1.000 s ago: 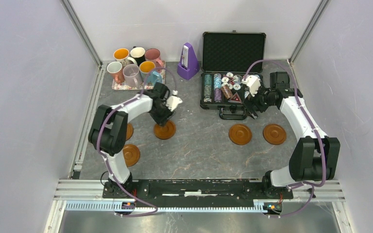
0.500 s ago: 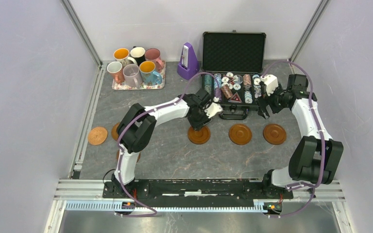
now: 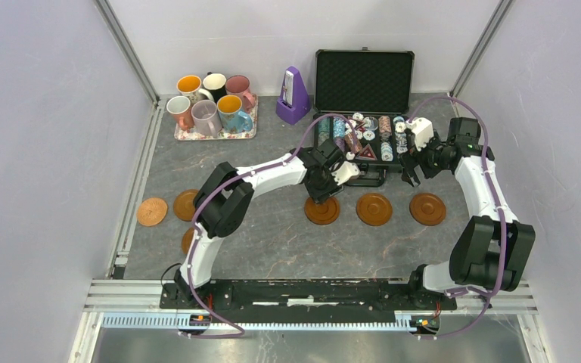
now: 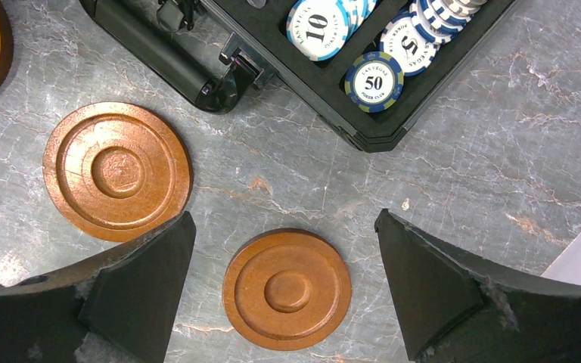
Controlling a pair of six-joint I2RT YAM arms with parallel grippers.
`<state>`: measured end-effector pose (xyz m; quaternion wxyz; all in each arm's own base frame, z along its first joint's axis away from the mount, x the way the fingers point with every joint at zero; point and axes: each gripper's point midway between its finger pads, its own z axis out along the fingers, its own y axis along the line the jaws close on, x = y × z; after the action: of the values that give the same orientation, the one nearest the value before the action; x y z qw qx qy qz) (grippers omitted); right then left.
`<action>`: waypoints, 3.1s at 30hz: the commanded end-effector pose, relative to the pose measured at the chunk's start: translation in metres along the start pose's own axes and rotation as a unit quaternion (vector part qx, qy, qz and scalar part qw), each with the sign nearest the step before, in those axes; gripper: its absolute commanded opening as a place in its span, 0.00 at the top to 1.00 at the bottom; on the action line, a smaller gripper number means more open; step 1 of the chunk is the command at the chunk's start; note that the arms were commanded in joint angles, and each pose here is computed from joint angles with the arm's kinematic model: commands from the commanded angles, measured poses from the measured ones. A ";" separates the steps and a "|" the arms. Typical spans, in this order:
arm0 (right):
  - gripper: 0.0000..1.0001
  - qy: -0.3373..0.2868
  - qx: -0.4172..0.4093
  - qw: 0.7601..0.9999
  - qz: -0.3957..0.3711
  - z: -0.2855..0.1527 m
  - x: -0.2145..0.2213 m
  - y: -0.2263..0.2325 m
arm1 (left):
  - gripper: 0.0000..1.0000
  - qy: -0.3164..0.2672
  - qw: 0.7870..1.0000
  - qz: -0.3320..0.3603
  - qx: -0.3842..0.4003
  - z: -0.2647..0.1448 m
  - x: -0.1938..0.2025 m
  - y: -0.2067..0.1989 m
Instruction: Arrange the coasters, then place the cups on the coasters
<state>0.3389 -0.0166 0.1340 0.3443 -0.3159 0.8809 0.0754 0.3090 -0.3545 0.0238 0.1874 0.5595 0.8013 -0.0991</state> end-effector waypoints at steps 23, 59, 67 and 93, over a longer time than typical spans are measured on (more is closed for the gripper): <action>0.02 -0.052 -0.035 0.998 -0.009 -0.001 -0.026 0.015 | 0.16 -0.012 0.958 -0.281 -0.050 -0.191 0.208 0.094; 0.02 -0.037 -0.036 0.999 -0.009 0.008 -0.022 0.020 | 0.46 0.094 0.929 -0.343 -0.101 -0.138 0.356 0.141; 0.02 -0.034 -0.032 0.999 -0.007 0.008 -0.020 0.019 | 0.48 0.074 0.962 -0.253 -0.072 -0.099 0.262 0.114; 0.02 -0.032 -0.028 0.999 -0.015 0.005 -0.014 0.025 | 0.43 0.036 0.981 -0.189 -0.026 -0.059 0.144 0.062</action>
<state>0.3318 0.0118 0.1279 0.3455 -0.3301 0.8706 0.1169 0.3147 -0.1666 0.0201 0.1483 0.4117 0.8975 -0.0543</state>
